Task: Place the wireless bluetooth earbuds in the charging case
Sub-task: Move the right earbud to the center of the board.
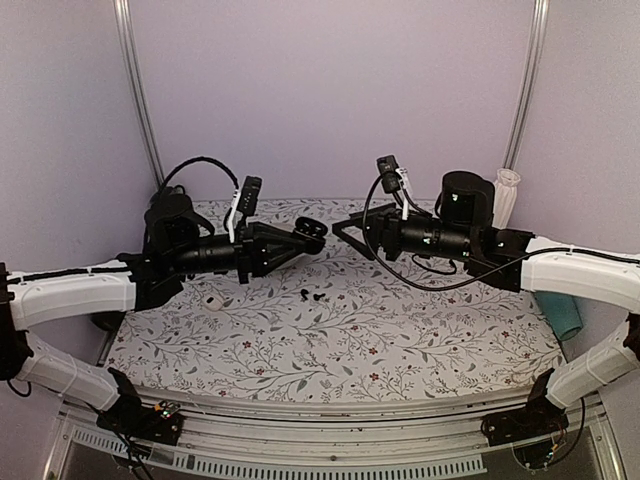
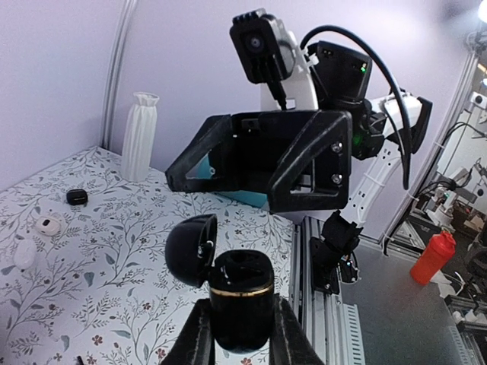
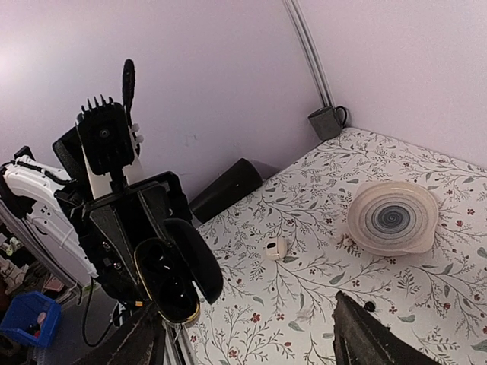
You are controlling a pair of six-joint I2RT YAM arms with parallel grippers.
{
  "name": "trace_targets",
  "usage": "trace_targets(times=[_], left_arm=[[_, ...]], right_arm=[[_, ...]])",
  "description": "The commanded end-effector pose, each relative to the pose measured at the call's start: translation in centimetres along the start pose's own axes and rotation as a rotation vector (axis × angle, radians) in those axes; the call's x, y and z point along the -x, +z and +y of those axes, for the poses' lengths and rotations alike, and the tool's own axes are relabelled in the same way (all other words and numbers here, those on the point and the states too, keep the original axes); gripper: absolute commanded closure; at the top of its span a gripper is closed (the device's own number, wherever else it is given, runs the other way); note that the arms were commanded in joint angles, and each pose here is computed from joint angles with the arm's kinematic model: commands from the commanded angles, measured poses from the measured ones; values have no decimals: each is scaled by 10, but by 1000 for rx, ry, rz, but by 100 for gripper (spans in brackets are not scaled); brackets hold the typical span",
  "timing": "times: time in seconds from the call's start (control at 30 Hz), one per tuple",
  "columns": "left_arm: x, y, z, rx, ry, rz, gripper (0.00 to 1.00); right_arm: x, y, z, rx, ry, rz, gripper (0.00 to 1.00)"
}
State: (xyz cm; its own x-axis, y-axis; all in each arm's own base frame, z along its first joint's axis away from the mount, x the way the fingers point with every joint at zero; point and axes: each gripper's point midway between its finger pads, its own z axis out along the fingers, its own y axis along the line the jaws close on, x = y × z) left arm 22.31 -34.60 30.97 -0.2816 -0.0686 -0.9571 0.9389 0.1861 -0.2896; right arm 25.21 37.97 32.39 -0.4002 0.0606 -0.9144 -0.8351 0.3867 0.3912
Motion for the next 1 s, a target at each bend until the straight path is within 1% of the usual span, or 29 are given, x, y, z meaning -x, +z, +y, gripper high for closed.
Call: trace_targets(times=[0.0,0.07,0.13,0.27,0.33,0.43,0.53,0.7,0.83,0.97], left_arm=[[10,-15,16,93,12,-64,100],[9,-22,25,146,5,-84,100],[11,-31,32,193,-2,-105,100],[15,-51,42,277,-9,-151,100],[16,-61,46,316,-12,-172,100],[19,-76,48,355,-12,-203,100],[18,-83,47,369,-16,-209,100],[16,-89,45,377,-17,-211,100],[17,-93,44,379,-15,-216,100],[19,-93,42,371,-16,-221,100]], right_arm=[[6,-4,-11,-55,59,-25,24],[-1,-1,-24,-83,99,-5,22],[-12,4,-37,-95,177,38,22],[-42,23,-65,-187,245,134,24],[-60,32,-83,-261,275,190,28],[-94,45,-111,-364,311,286,38],[-121,62,-131,-426,337,383,45],[-169,92,-137,-466,351,530,50],[-200,104,-139,-476,397,584,50],[-217,108,-142,-482,457,602,51]])
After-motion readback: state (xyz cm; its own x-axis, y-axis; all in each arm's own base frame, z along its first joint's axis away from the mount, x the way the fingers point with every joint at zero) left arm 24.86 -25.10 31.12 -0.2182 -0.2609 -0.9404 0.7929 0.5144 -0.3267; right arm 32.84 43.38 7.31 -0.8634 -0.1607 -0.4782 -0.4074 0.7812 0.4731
